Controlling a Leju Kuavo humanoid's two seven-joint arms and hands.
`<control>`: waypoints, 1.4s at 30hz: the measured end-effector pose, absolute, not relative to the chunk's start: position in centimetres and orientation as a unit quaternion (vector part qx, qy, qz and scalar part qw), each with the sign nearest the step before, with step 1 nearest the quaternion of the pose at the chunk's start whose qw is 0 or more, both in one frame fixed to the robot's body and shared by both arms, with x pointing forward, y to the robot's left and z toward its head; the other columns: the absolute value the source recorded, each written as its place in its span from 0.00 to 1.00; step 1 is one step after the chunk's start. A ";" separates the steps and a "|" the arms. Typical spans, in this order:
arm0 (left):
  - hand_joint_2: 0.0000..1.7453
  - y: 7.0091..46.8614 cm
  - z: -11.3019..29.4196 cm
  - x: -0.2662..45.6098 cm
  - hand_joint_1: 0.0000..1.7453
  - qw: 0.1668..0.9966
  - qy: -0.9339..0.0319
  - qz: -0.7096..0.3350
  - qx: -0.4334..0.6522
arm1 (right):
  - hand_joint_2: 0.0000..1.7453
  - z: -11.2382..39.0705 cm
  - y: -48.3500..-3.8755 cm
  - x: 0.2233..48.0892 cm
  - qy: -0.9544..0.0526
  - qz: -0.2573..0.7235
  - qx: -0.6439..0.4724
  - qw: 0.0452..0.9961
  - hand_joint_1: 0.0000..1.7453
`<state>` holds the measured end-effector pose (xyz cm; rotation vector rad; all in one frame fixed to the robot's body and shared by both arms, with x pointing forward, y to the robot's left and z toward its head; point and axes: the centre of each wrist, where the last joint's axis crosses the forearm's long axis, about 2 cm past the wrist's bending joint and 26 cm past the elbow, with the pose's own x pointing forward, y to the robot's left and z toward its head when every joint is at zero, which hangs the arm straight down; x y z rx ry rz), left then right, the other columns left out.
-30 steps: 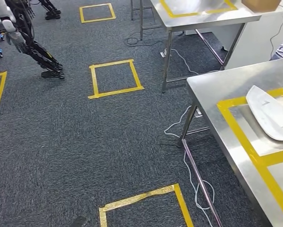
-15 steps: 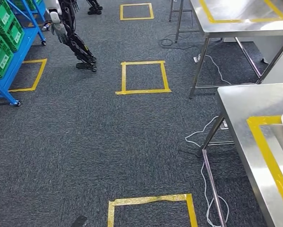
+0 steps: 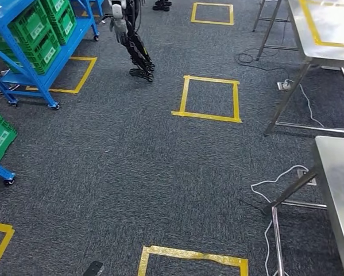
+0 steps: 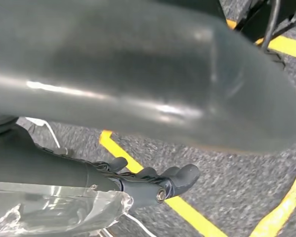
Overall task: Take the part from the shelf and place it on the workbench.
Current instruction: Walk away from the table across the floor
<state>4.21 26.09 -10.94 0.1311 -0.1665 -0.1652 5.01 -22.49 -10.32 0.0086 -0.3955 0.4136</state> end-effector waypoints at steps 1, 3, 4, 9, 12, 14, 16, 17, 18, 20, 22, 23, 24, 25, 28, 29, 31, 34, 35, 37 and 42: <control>0.00 26.1 -11.0 4.1 0.00 0.991 -0.084 -0.082 0.066 | 0.00 -10.3 -22.5 5.0 -0.195 0.204 0.004 0.959 0.00; 0.00 26.2 -11.0 4.0 0.00 0.990 -0.094 -0.078 0.063 | 0.00 -10.3 -22.5 4.9 -0.194 0.204 0.005 0.960 0.00; 0.00 26.1 -11.0 4.0 0.00 0.990 -0.103 -0.076 0.059 | 0.00 -10.4 -22.6 4.8 -0.193 0.203 0.005 0.960 0.00; 0.00 25.8 -11.0 3.7 0.00 0.988 -0.131 -0.073 0.046 | 0.00 -10.4 -22.6 4.4 -0.189 0.199 0.004 0.962 0.00; 0.00 25.6 -11.0 3.8 0.00 0.987 -0.136 -0.074 0.043 | 0.00 -10.4 -22.5 4.0 -0.185 0.195 0.006 0.963 0.00; 0.00 25.5 -11.0 3.7 0.00 0.987 -0.134 -0.078 0.040 | 0.00 -10.4 -22.4 4.1 -0.186 0.194 0.005 0.963 0.00; 0.00 25.4 -11.0 3.8 0.00 0.987 -0.131 -0.083 0.038 | 0.00 -10.3 -22.4 4.3 -0.190 0.195 0.005 0.962 0.00; 0.00 25.4 -10.9 3.9 0.00 0.987 -0.129 -0.085 0.037 | 0.00 -10.3 -22.3 4.3 -0.191 0.195 0.005 0.962 0.00; 0.00 25.3 -10.9 3.9 0.00 0.987 -0.129 -0.088 0.036 | 0.00 -10.3 -22.4 4.3 -0.191 0.195 0.005 0.962 0.00; 0.00 25.3 -10.9 3.9 0.00 0.987 -0.127 -0.092 0.032 | 0.00 -10.3 -22.4 4.2 -0.192 0.195 0.006 0.962 0.00; 0.00 25.3 -10.9 3.9 0.00 0.987 -0.125 -0.094 0.030 | 0.00 -10.3 -22.5 4.3 -0.192 0.195 0.006 0.962 0.00; 0.00 25.3 -10.9 3.9 0.00 0.987 -0.124 -0.095 0.030 | 0.00 -10.3 -22.5 4.3 -0.192 0.195 0.006 0.962 0.00; 0.00 25.4 -11.0 3.9 0.00 0.987 -0.124 -0.096 0.030 | 0.00 -10.3 -22.6 4.3 -0.192 0.195 0.007 0.962 0.00; 0.00 25.4 -11.0 3.9 0.00 0.987 -0.124 -0.097 0.030 | 0.00 -10.3 -22.6 4.3 -0.192 0.195 0.007 0.962 0.00; 0.00 25.4 -10.9 4.2 0.00 0.986 -0.128 -0.101 0.029 | 0.00 -10.3 -22.7 4.1 -0.191 0.195 0.007 0.962 0.00; 0.00 25.4 -10.9 4.3 0.00 0.986 -0.129 -0.103 0.028 | 0.00 -10.3 -22.8 4.1 -0.191 0.195 0.006 0.962 0.00; 0.00 25.4 -10.9 4.2 0.00 0.986 -0.130 -0.106 0.026 | 0.00 -10.3 -22.8 4.2 -0.192 0.196 0.005 0.962 0.00; 0.00 25.5 -10.9 4.4 0.00 0.985 -0.132 -0.107 0.024 | 0.00 -10.3 -22.9 4.1 -0.192 0.196 0.004 0.962 0.00; 0.00 25.4 -10.9 4.4 0.00 0.985 -0.132 -0.108 0.024 | 0.00 -10.3 -22.9 4.1 -0.191 0.196 0.004 0.962 0.00; 0.00 25.4 -10.9 4.4 0.00 0.985 -0.132 -0.108 0.023 | 0.00 -10.3 -23.0 4.1 -0.191 0.196 0.004 0.962 0.00; 0.00 25.4 -10.9 4.2 0.00 0.984 -0.135 -0.112 0.019 | 0.00 -10.3 -23.0 4.0 -0.191 0.197 0.005 0.962 0.00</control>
